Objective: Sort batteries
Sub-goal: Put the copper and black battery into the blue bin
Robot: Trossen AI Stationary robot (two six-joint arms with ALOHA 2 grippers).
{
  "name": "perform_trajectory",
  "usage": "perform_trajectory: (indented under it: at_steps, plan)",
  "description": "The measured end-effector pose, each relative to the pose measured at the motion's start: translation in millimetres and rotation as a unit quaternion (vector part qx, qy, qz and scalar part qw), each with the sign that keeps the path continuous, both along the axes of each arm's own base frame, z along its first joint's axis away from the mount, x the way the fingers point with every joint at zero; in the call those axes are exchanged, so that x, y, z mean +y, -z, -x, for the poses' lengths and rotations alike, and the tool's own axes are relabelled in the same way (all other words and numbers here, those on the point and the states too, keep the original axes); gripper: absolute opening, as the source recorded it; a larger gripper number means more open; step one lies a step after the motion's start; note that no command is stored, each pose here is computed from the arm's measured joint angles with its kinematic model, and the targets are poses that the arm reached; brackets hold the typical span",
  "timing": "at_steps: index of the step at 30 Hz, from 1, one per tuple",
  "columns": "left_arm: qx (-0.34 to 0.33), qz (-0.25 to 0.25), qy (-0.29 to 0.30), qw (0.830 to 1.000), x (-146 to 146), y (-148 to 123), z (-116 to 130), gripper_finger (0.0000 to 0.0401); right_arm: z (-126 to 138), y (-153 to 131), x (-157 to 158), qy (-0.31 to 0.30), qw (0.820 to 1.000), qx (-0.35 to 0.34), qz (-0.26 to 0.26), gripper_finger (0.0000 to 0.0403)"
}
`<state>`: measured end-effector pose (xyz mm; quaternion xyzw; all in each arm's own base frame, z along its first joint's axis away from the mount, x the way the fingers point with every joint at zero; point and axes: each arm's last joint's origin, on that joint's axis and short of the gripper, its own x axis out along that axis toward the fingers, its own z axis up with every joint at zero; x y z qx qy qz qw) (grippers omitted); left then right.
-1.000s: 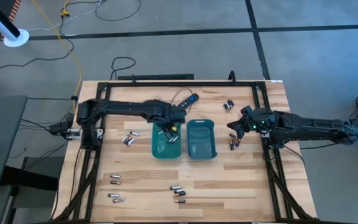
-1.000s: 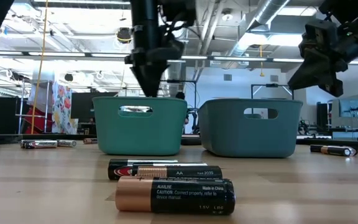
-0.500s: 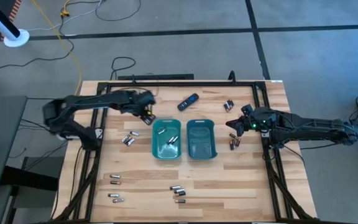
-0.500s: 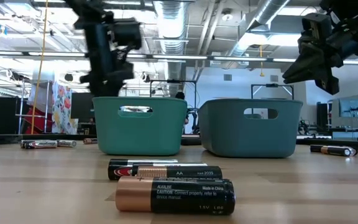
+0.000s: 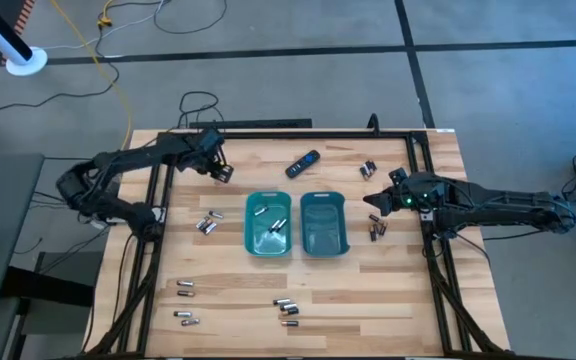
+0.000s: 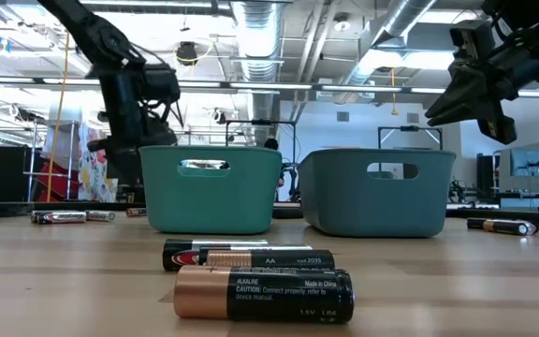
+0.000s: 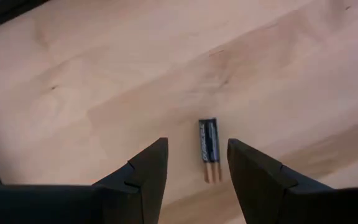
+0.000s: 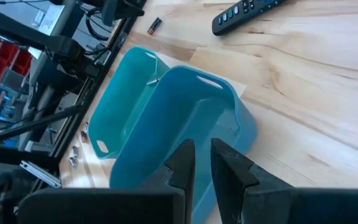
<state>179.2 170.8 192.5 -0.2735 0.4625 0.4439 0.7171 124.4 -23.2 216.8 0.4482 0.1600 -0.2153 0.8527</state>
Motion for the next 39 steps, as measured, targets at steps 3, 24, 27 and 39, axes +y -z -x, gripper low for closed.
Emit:
perform_trajectory:
  at_steps: [3, 24, 27, 39]
  plan:
    - [0.006, 0.015, 0.014, 1.000, 8, 9, 0, 0.0159, 0, 0, 0, 0.000, 1.000, 0.000, 0.000, 0.0071]
    - [0.075, 0.092, 0.061, 0.991, 18, 57, -8, 0.0091, -1, 2, -3, 0.055, 0.998, 0.000, -0.020, 0.0071]
    - [0.095, 0.103, 0.090, 0.986, 15, 58, -6, 0.0039, -2, 3, -4, 0.060, 0.998, 0.007, -0.020, 0.0071]
    - [0.081, 0.092, 0.053, 0.991, 4, 19, -6, 0.0037, -9, 11, -6, 0.057, 0.997, 0.044, -0.016, 0.0071]
